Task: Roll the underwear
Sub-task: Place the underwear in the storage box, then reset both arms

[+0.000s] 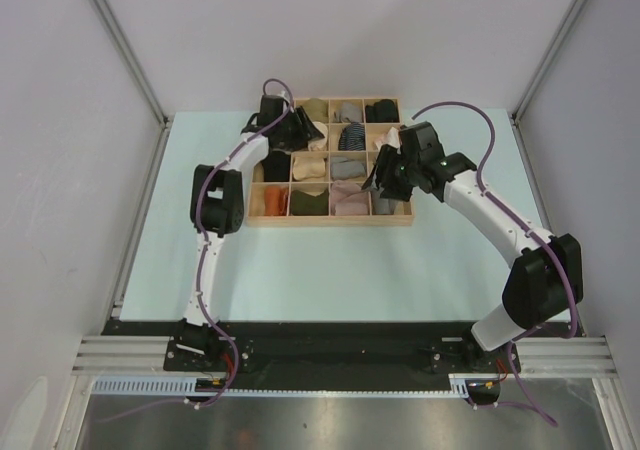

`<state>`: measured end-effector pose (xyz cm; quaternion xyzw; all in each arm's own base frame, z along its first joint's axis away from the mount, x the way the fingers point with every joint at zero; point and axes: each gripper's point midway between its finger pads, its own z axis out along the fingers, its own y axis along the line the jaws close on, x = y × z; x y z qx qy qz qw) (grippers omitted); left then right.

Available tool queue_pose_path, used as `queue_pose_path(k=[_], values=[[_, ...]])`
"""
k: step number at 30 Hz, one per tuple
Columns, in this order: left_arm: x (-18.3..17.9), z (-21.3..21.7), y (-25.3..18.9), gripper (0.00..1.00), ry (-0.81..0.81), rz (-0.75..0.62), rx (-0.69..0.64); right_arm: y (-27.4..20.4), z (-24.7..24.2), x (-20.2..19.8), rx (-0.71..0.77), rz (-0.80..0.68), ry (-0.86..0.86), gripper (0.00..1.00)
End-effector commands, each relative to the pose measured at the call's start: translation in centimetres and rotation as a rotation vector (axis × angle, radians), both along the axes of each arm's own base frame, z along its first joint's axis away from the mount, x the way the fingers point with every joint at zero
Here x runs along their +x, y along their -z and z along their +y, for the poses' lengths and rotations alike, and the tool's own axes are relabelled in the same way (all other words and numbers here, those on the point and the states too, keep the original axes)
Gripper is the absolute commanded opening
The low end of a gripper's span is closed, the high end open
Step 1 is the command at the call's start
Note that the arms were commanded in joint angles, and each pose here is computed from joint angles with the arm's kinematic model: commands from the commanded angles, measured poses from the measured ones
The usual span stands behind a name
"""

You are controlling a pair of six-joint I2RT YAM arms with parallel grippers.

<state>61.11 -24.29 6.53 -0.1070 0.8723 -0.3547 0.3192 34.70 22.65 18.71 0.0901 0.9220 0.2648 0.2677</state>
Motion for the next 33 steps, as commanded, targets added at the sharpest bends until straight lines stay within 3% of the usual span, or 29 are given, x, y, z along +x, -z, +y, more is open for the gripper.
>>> queue_pose_path(k=[1, 7, 14, 16, 21, 26, 29, 30, 31, 33], values=[[-1.5, 1.5, 1.2, 0.64, -0.043, 0.108, 0.052, -2.1, 0.3, 0.8, 0.013, -0.053, -0.013, 0.58], [-2.0, 2.1, -1.2, 0.85, -0.051, 0.092, 0.084, -2.3, 0.3, 0.7, 0.023, -0.066, -0.021, 0.57], [-2.7, 2.8, -6.0, 0.92, -0.044, 0.012, 0.121, -2.7, -0.2, 0.7, 0.002, -0.096, -0.019, 0.57], [-3.1, 3.3, -6.8, 1.0, -0.042, -0.009, 0.158, -2.9, -0.5, 0.9, -0.012, -0.114, -0.016, 0.58], [-4.5, 5.3, -12.3, 1.0, -0.073, -0.117, 0.259, -3.1, -2.4, 2.1, -0.047, -0.166, 0.02, 0.58], [-7.6, 7.7, -14.6, 1.0, -0.103, -0.215, 0.337, -2.3, -5.7, 4.2, -0.082, -0.241, 0.076, 0.58], [-11.0, 9.3, -15.9, 1.0, -0.136, -0.273, 0.359, -2.8, -9.3, 6.0, -0.132, -0.328, 0.16, 0.58], [-12.8, 9.9, -13.4, 1.0, -0.13, -0.227, 0.383, -2.2, -10.6, 6.0, -0.152, -0.333, 0.189, 0.58], [-14.0, 10.4, -16.1, 1.0, -0.154, -0.301, 0.369, -2.6, -11.5, 6.4, -0.156, -0.363, 0.217, 0.58], [-16.8, 11.7, -14.0, 1.0, -0.171, -0.279, 0.398, -2.5, -14.7, 6.1, -0.191, -0.388, 0.303, 0.58]])
